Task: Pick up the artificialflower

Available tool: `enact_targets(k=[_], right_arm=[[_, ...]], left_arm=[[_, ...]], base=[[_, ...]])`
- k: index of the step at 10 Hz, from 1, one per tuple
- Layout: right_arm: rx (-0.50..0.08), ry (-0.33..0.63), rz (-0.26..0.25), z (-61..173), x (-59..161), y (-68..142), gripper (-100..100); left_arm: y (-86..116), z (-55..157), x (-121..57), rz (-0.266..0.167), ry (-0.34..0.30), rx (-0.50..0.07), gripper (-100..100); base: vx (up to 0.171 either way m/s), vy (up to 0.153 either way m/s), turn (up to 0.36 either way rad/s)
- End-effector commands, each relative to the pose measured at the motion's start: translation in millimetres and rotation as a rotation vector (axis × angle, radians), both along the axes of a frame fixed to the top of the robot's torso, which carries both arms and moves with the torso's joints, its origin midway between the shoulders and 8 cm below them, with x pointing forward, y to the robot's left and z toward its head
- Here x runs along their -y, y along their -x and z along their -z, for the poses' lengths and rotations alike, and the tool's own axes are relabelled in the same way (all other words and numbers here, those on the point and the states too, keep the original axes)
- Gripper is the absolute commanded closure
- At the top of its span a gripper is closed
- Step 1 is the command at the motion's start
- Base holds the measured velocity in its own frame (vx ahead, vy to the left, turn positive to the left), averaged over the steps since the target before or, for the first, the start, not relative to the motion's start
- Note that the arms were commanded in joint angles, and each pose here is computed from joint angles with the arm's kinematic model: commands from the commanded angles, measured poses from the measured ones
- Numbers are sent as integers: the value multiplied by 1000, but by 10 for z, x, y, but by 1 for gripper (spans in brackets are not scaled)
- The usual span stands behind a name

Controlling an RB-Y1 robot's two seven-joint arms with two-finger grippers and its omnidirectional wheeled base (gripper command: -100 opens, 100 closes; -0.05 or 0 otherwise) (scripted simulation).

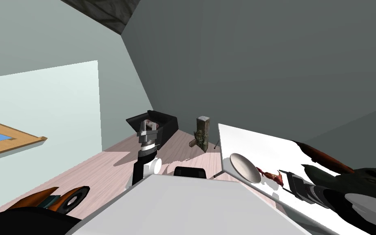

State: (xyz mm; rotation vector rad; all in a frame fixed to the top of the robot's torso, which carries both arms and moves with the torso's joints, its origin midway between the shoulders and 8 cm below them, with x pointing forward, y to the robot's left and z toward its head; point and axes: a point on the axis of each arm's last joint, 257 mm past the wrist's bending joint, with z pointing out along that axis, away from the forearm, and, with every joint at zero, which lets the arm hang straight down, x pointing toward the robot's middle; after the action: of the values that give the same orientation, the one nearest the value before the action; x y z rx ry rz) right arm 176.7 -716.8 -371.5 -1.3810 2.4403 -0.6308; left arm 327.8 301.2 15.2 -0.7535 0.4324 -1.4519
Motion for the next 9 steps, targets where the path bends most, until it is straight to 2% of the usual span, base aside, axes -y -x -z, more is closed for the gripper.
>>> enact_targets(k=[1, 2, 3, 4, 8, 9], right_arm=[[1, 0, 12, 122, -34, 59, -100], [2, 0, 17, 184, -53, 88, -100], [1, -2, 12, 145, -53, 71, -100], [1, -1, 13, 153, -54, 75, 100], [2, 0, 14, 151, -52, 73, 100], [1, 0, 14, 151, -52, 73, 0]], left_arm=[[0, 0, 0, 0, 0, 0, 0], [0, 0, 0, 0, 0, 0, 0], [0, 0, 0, 0, 0, 0, 0], [0, 0, 0, 0, 0, 0, 0], [0, 0, 0, 0, 0, 0, 0], [0, 0, 0, 0, 0, 0, 0]], base=[[27, -40, 86], [23, -54, 88], [6, -22, 13], [-1, 0, -13], [0, 0, 0], [0, 0, 0]])
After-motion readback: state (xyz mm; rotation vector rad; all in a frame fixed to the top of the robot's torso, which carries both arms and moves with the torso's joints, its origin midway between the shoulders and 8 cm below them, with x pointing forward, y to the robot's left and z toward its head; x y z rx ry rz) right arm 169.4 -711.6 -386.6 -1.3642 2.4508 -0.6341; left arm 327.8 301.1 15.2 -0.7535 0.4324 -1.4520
